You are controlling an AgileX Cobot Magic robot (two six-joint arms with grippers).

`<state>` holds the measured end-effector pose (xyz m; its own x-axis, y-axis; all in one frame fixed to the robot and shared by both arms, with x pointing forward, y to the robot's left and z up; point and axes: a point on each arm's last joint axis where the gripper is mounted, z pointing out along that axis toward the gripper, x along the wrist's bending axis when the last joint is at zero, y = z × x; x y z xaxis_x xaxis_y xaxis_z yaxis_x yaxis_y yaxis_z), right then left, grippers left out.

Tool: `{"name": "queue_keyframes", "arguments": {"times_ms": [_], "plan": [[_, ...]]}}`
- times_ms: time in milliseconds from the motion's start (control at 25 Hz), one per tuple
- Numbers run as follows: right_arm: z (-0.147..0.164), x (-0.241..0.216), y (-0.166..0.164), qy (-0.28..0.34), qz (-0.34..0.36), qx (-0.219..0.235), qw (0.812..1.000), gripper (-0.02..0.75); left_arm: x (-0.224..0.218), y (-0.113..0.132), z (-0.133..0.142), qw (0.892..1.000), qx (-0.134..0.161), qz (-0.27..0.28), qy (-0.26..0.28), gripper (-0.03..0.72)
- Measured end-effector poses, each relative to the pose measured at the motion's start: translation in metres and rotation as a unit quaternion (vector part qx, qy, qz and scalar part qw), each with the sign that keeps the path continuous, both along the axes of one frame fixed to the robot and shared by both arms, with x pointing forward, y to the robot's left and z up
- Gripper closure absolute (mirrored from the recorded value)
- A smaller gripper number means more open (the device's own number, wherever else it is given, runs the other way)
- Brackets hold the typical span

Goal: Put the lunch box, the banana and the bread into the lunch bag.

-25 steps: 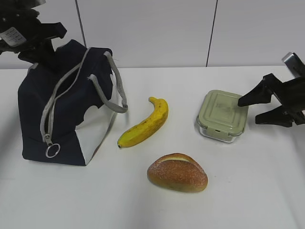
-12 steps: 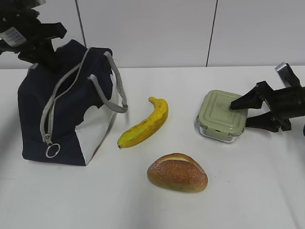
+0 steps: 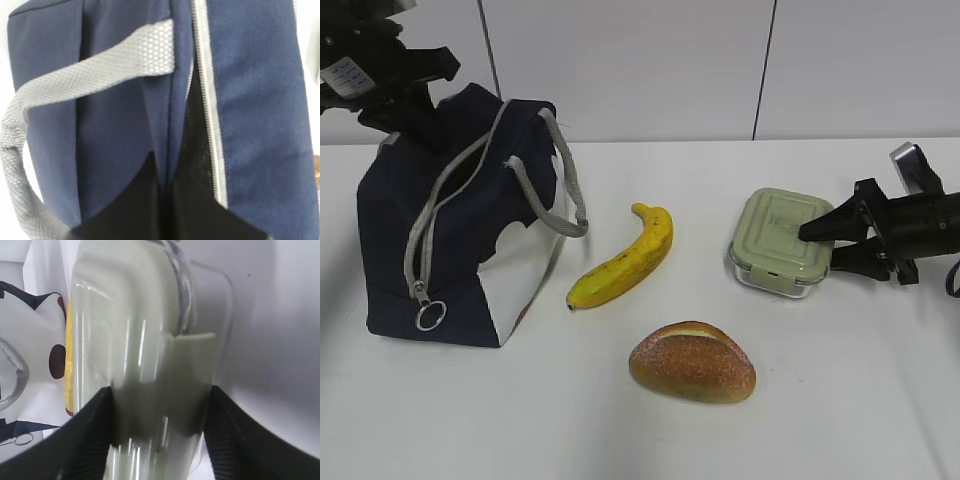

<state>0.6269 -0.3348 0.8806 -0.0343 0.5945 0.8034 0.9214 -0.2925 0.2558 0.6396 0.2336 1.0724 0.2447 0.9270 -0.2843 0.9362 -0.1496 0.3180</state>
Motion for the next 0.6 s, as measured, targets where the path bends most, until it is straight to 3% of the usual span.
{"name": "queue_keyframes", "arguments": {"times_ms": [400, 600], "plan": [[0.0009, -0.0007, 0.0016, -0.007, 0.011, 0.009, 1.000, 0.366, -0.0001, -0.0002, 0.0000, 1.000, -0.001, 0.000, 0.001, 0.691], [0.0080, 0.0024, 0.0024, -0.019, 0.033, 0.018, 0.999, 0.368, -0.0003, -0.0027, 0.0009, 1.000, -0.017, 0.001, 0.002, 0.691]]}}
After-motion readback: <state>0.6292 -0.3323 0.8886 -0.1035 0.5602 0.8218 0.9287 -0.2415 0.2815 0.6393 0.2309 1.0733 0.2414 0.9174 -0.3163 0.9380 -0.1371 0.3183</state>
